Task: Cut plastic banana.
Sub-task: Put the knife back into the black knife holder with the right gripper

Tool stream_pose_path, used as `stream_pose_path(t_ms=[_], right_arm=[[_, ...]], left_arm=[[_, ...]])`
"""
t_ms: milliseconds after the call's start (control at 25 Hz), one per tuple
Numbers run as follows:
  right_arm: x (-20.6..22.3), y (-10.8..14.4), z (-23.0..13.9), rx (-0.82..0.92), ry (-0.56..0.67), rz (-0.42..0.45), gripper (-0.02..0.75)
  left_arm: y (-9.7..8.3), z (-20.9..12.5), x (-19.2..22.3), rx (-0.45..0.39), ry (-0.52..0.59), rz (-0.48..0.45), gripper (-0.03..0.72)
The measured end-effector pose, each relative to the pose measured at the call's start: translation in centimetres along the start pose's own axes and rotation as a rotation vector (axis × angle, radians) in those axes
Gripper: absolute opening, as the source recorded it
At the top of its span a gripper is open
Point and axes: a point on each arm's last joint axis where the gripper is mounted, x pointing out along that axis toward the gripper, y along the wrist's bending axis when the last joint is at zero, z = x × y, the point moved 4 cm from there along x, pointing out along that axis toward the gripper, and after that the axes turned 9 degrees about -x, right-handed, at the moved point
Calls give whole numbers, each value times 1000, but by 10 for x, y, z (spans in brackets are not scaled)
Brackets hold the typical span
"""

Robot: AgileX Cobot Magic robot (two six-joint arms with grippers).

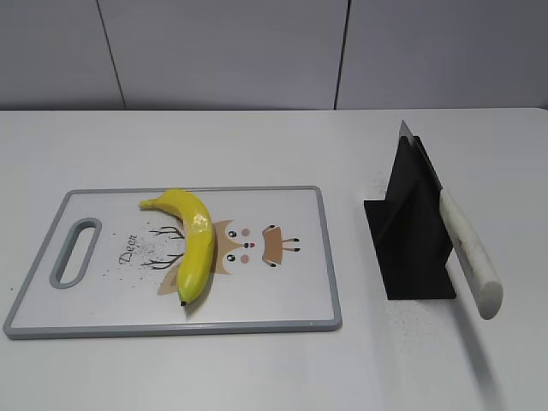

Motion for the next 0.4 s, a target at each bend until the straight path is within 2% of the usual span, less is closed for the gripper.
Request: stream_pose_path(t_ms=[400], right_arm=[[0, 0, 0, 6, 3, -13, 593]], left_arm=[[0, 0, 0, 0, 0, 0, 534]])
